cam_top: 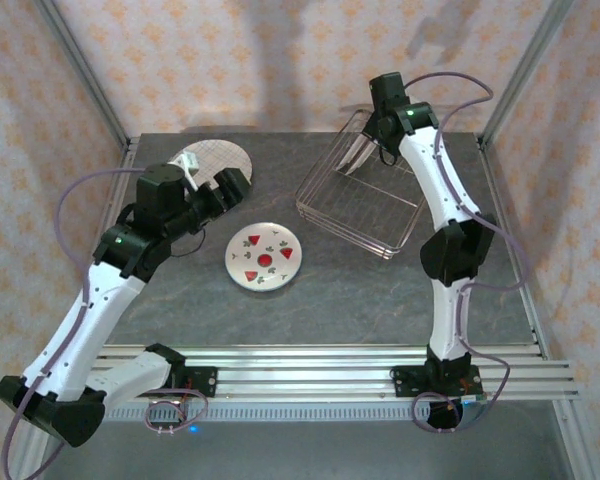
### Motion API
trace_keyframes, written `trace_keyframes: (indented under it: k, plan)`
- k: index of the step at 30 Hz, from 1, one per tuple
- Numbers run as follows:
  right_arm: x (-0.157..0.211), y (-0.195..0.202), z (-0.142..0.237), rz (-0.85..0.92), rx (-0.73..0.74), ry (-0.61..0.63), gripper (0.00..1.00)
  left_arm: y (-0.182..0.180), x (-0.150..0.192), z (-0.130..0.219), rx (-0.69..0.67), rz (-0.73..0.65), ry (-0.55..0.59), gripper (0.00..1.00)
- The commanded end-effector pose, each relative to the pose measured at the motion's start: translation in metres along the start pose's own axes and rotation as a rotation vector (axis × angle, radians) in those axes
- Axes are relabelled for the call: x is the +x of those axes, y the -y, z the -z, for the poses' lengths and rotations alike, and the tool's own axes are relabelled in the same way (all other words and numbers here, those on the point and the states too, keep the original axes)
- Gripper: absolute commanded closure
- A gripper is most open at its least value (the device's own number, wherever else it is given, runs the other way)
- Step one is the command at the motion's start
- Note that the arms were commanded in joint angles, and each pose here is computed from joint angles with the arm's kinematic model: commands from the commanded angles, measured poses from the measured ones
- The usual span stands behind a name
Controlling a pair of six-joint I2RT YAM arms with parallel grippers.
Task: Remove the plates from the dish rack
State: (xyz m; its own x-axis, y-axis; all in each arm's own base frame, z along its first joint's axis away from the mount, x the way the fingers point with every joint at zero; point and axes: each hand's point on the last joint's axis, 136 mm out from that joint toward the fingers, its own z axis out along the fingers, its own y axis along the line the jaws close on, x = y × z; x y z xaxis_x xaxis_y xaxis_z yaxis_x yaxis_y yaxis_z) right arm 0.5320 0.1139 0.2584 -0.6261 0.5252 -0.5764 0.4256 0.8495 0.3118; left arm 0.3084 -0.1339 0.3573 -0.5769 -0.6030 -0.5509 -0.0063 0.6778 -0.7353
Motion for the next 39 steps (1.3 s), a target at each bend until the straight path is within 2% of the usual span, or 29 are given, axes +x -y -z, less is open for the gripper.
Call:
trace_keyframes:
  k: [1, 7, 18, 27, 39]
  plan:
    - [0.001, -0.004, -0.014, -0.001, -0.02, -0.039, 0.46, 0.022, -0.001, 0.01, 0.08, -0.046, -0.009, 0.1]
    - [0.003, -0.007, -0.036, 0.029, -0.026, -0.057, 0.46, 0.033, 0.001, 0.017, 0.15, -0.072, -0.009, 0.1]
    - [0.008, -0.002, -0.067, 0.044, -0.014, -0.075, 0.54, 0.072, -0.025, 0.043, 0.269, -0.145, 0.127, 0.11]
    - [0.004, -0.006, -0.081, 0.065, -0.037, -0.072, 0.58, 0.072, -0.024, 0.039, 0.268, -0.139, 0.117, 0.12]
    - [0.002, -0.007, -0.09, 0.085, -0.035, -0.06, 0.69, 0.067, -0.019, 0.037, 0.262, -0.115, 0.104, 0.12]
